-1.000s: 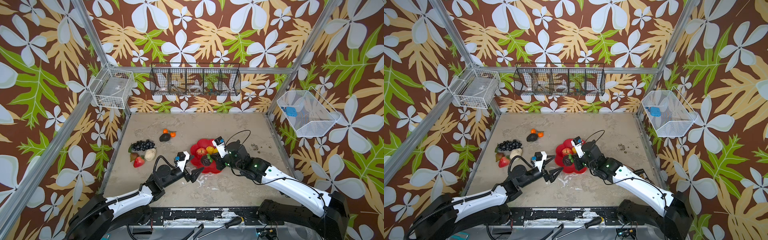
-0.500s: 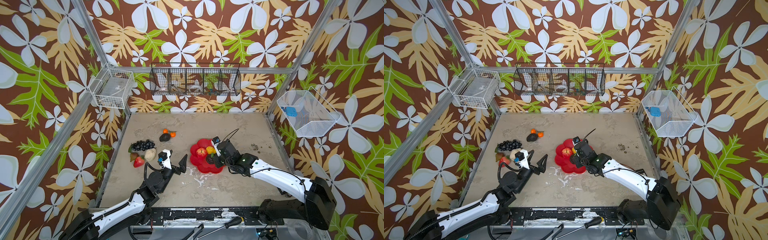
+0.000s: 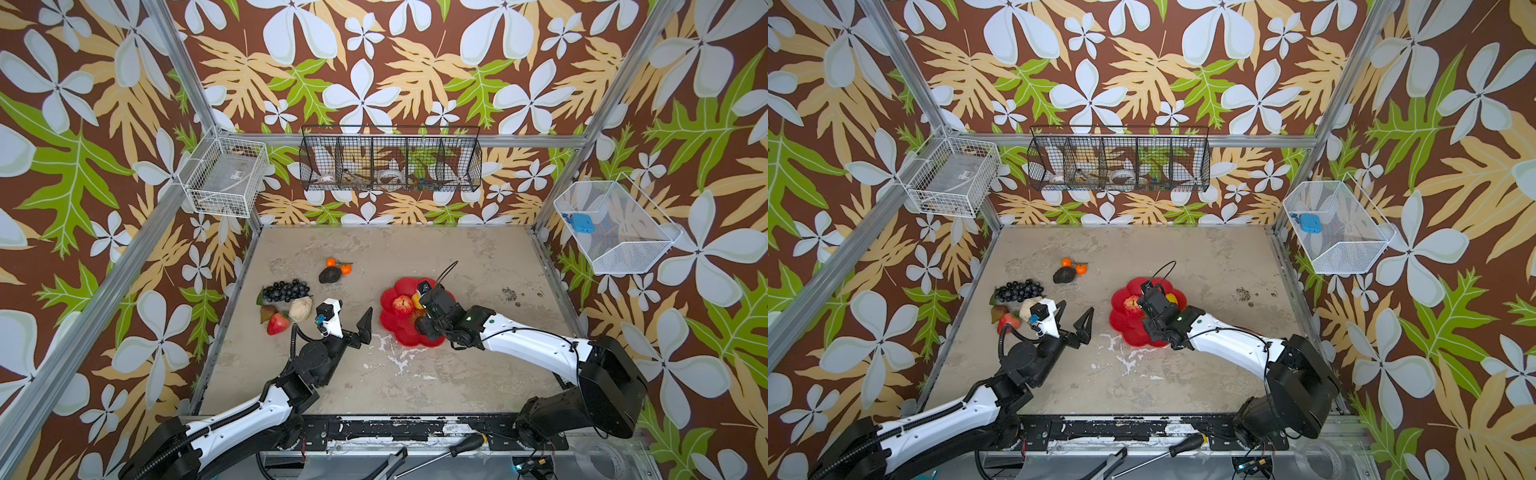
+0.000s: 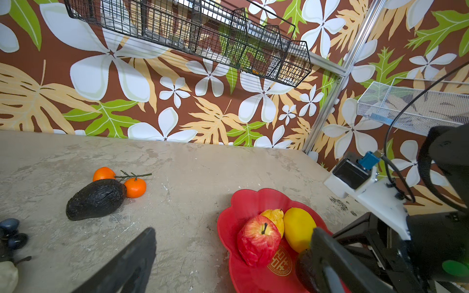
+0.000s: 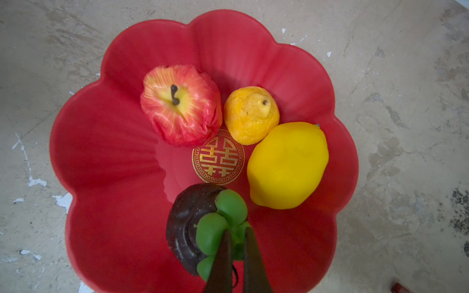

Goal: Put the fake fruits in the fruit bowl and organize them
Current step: 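Lower the mangosteen into the plate beside the apple and open the right gripper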

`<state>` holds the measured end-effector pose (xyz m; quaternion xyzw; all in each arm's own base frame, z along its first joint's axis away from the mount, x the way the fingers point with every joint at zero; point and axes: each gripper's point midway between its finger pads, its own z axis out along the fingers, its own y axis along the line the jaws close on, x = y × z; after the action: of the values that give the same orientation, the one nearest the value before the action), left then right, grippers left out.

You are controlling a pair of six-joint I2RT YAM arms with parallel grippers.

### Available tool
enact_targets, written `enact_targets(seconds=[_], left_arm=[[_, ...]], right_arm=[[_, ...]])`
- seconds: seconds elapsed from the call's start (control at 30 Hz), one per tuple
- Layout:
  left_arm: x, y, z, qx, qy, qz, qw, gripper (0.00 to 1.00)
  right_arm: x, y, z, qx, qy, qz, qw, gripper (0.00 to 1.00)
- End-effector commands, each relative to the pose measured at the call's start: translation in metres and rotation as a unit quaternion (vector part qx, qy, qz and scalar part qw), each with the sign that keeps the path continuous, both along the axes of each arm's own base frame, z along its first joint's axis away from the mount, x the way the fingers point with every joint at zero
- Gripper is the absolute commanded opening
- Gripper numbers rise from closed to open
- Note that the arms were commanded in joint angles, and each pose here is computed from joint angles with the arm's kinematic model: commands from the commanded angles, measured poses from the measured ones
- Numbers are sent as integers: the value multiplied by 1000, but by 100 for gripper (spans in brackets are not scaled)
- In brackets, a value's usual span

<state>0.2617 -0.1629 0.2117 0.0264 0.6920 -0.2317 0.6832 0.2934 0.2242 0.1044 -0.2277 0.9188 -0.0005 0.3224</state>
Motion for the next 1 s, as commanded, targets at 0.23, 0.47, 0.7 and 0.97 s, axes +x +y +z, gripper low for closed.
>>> enact_targets(seconds=[0.23,0.47,0.7,0.97], left_arm=[[3,3,4,-4,-4,13,1000,95],[2,4,4,-4,-6,13,1000,95],[2,4,4,-3,-7,13,1000,95],[2,5,5,-1,-8,15,1000,95]], right_arm=[[18,7,-7,-28,-15,-7,999,0],[30,14,-11,-38,-22,-6,999,0],[41,19,-15,-53,-32,-8,998,0],[51,21,-15,-65,-46,-15,997,0]])
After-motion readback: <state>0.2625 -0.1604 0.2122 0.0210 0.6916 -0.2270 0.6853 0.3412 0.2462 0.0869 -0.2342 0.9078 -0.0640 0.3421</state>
